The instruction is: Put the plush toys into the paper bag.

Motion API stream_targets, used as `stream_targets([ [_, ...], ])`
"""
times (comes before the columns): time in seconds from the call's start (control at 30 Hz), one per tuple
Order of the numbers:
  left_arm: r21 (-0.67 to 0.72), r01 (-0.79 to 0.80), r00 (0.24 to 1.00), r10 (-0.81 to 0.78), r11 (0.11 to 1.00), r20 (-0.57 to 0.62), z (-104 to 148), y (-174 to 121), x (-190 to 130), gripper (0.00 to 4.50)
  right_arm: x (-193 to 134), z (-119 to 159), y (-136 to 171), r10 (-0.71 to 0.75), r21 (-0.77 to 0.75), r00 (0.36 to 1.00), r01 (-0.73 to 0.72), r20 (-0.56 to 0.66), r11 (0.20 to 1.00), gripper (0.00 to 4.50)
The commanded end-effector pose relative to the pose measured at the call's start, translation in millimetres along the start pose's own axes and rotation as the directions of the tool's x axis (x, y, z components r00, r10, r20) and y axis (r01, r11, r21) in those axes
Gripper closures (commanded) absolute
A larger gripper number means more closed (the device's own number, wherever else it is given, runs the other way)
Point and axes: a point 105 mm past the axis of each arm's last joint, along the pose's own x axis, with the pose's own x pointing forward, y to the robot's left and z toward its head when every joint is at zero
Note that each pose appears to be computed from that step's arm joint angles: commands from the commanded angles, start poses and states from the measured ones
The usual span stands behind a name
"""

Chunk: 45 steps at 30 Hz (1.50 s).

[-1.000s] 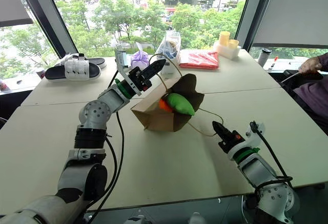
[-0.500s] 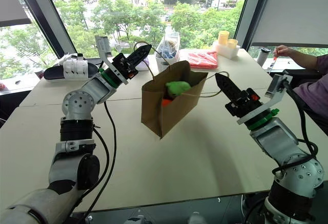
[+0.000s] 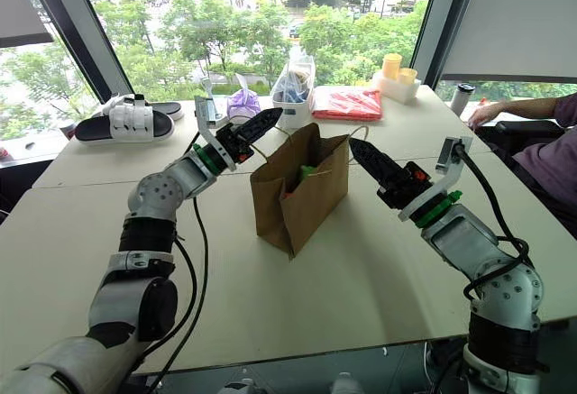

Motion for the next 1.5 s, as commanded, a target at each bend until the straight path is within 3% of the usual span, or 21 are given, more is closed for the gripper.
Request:
stream_targets([
  [0.03, 0.038, 0.081, 0.996, -0.079, 0.996, -0.039, 8, -11, -18, 0.00, -9, 3, 30, 0.149, -0.006, 0.989, -0.149, 0.004, 0.989, 0.02],
  [0.17, 0.078, 0.100, 0.987, -0.088, 0.992, -0.136, 6, -6, -59, 0.00, -27, -17, 33, 0.175, 0.009, 0.981, -0.175, -0.083, 0.985, 0.02],
  [0.33, 0.161, 0.044, 0.970, -0.004, 0.986, -0.244, -3, 10, -94, 0.00, -30, -52, 8, 0.063, -0.023, 0.972, -0.070, -0.228, 0.997, 0.02],
  [0.4, 0.203, 0.039, 0.957, 0.022, 0.978, -0.290, -10, 12, -104, 0.00, -24, -60, -3, 0.013, -0.043, 0.969, -0.024, -0.245, 0.999, 0.55],
  [0.47, 0.224, 0.042, 0.951, 0.030, 0.974, -0.307, -14, 9, -109, 0.00, -19, -63, -11, -0.013, -0.049, 0.971, 0.001, -0.238, 0.999, 1.35],
  [0.6, 0.289, 0.076, 0.948, 0.020, 0.954, -0.317, -19, -7, -109, 0.00, -9, -74, -15, -0.010, -0.088, 0.958, -0.016, -0.287, 0.996, 3.55],
  [0.67, 0.326, 0.119, 0.943, -0.004, 0.938, -0.332, -26, -21, -104, 0.00, -2, -79, -13, 0.008, -0.102, 0.951, -0.042, -0.310, 0.994, 4.45],
  [0.97, 0.449, 0.246, 0.911, -0.047, 0.859, -0.409, -62, -48, -80, 0.00, 22, -90, -2, 0.077, -0.124, 0.925, -0.132, -0.371, 0.983, 4.45],
  [1.13, 0.484, 0.275, 0.898, -0.042, 0.831, -0.437, -77, -45, -63, 0.00, 32, -97, 5, 0.119, -0.116, 0.911, -0.178, -0.394, 0.977, 4.45],
  [1.33, 0.561, 0.200, 0.907, 0.064, 0.803, -0.415, -95, -29, -42, 0.00, 35, -100, 6, 0.127, -0.120, 0.909, -0.189, -0.397, 0.975, 4.45],
  [1.43, 0.570, 0.174, 0.913, 0.085, 0.803, -0.398, -97, -25, -39, 0.76, 33, -98, 9, 0.137, -0.115, 0.912, -0.195, -0.386, 0.974, 4.50],
  [1.5, 0.568, 0.166, 0.917, 0.085, 0.806, -0.390, -99, -25, -37, 1.67, 30, -95, 11, 0.149, -0.107, 0.914, -0.203, -0.376, 0.973, 4.50],
])
